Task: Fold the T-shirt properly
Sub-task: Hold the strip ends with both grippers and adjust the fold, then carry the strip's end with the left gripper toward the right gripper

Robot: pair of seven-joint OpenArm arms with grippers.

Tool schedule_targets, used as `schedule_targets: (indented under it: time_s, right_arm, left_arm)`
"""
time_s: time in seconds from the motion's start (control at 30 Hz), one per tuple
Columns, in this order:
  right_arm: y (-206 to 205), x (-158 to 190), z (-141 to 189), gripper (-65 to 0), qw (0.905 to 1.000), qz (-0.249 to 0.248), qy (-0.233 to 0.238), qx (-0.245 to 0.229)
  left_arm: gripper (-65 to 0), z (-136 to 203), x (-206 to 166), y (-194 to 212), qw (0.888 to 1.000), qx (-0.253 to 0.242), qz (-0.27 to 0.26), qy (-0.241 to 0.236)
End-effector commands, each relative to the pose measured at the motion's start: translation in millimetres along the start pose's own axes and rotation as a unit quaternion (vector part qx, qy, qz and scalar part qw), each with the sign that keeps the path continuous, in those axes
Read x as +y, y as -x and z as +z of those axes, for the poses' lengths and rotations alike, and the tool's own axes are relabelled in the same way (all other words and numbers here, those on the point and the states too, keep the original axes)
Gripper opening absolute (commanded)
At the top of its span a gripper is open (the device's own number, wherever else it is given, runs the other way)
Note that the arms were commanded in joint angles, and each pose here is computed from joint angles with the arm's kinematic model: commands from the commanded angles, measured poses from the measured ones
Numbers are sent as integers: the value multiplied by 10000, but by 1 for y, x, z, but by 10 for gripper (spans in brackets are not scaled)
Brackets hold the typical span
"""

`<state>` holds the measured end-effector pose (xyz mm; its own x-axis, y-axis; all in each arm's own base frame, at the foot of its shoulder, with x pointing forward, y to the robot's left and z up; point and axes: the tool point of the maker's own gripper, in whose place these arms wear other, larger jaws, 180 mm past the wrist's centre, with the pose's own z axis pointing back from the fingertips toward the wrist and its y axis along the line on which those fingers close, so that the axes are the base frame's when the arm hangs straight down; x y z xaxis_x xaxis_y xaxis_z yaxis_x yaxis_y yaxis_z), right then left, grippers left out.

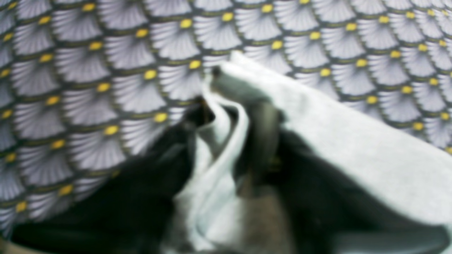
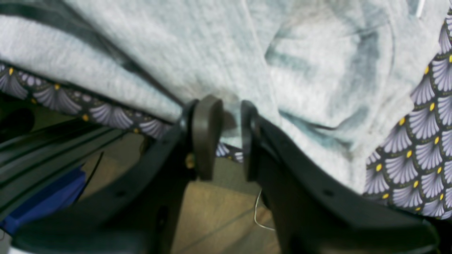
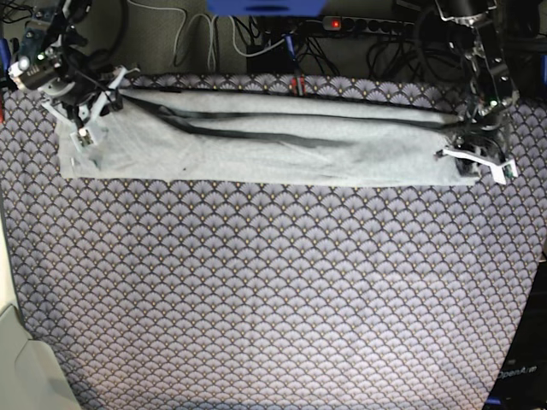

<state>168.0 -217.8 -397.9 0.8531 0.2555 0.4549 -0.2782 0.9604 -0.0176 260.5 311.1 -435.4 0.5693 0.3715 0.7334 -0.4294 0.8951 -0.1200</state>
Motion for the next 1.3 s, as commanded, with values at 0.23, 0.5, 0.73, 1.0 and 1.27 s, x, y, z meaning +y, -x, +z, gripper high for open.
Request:
schedule_targets:
  time_s: [0.23, 0.5, 0.73, 1.0, 1.27]
  right_arm:
    - [-16, -6, 3, -503, 9997, 57, 79, -230]
    - [-22, -7, 3, -503, 9995, 70, 93, -304]
    - [-25, -8, 3, -503, 9994, 74, 101, -333]
    - [-25, -8, 3, -503, 9993, 75, 103, -340]
    - [-25, -10, 3, -503, 9993, 94, 122, -330]
  left_arm:
    - [-648, 21, -18, -12, 9999, -107, -90, 29]
    - [-648, 79, -142, -26, 9896, -39, -380, 1390]
    - [-648, 112, -235, 17, 9665, 585, -388, 2469]
    - [-648, 128, -302, 43, 9405, 920, -598, 3215]
    - [-648, 115, -339, 65, 9278, 1014, -824, 3494]
